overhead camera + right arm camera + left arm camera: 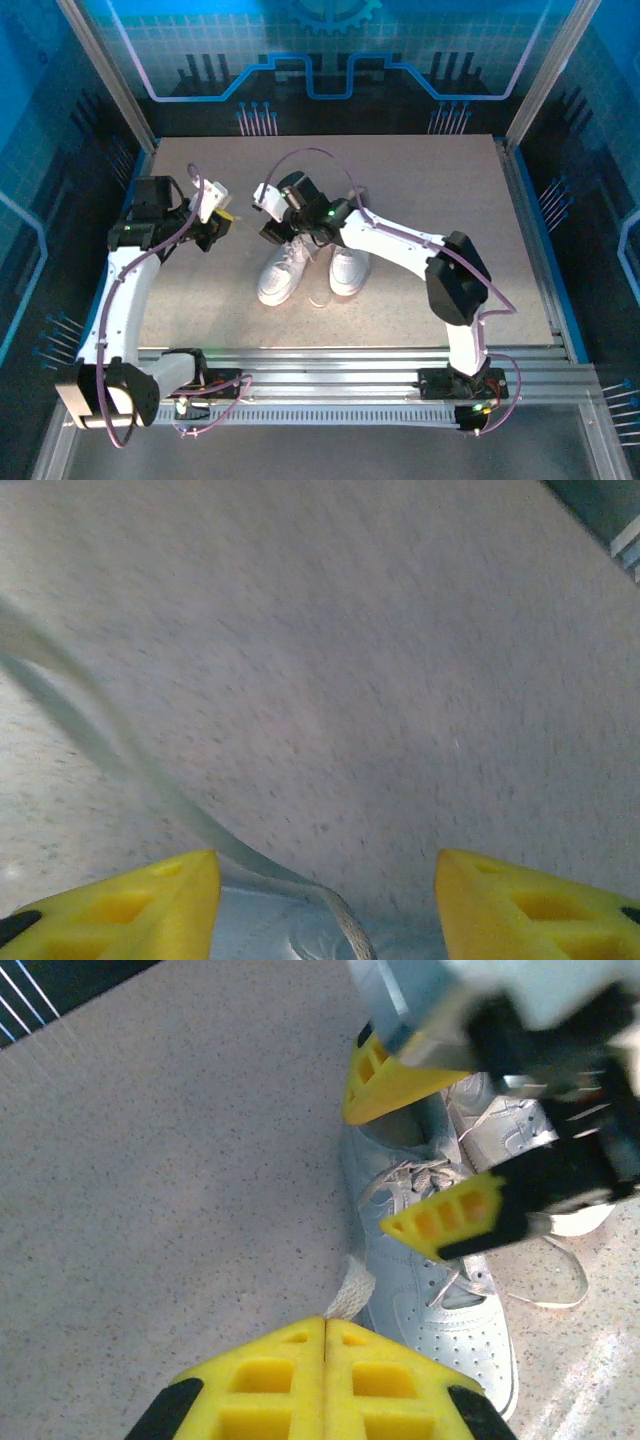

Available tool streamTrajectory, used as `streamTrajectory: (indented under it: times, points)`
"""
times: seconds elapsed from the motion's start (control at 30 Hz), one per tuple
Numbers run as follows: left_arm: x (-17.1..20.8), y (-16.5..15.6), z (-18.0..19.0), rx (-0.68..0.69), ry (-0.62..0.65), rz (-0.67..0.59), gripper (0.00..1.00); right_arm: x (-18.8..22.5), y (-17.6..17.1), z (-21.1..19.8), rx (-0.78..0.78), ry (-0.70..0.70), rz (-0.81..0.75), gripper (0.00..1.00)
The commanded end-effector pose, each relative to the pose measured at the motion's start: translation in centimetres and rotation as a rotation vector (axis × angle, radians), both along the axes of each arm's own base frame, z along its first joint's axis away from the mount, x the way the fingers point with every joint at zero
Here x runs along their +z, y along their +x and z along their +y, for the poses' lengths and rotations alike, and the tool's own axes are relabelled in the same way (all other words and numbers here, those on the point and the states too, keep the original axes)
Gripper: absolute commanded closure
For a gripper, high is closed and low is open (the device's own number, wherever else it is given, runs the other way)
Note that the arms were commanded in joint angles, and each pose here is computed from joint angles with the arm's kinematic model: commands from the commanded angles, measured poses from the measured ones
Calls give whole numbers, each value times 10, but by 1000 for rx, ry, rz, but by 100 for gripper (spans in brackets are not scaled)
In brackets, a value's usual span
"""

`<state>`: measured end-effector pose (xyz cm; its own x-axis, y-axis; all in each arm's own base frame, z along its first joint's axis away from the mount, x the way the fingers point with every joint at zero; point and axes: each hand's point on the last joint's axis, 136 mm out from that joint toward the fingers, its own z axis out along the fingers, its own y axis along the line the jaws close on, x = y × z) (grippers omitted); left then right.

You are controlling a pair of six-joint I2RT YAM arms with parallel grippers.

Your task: Tie the shoes

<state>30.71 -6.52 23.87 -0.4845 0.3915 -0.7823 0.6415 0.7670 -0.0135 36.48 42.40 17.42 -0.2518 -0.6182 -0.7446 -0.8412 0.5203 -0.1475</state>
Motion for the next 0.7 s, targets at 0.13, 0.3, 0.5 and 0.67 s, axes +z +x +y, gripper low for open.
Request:
streamTrajectory:
  times: [0.13, 0.3, 0.5, 0.67]
  points:
    - [-32, -6, 9, 110, -35, 142, 100, -12, 25, -108, -532, 117, 272, 40]
    - [-39, -9, 7, 118, -62, 156, 100, -31, 26, -124, -683, 85, 363, 38]
    - [-33, -14, 6, 118, -65, 139, 100, -58, 44, -118, -736, 26, 436, 36]
    - [-27, -19, 3, 115, -77, 127, 100, -75, 57, -101, -697, 4, 484, 36]
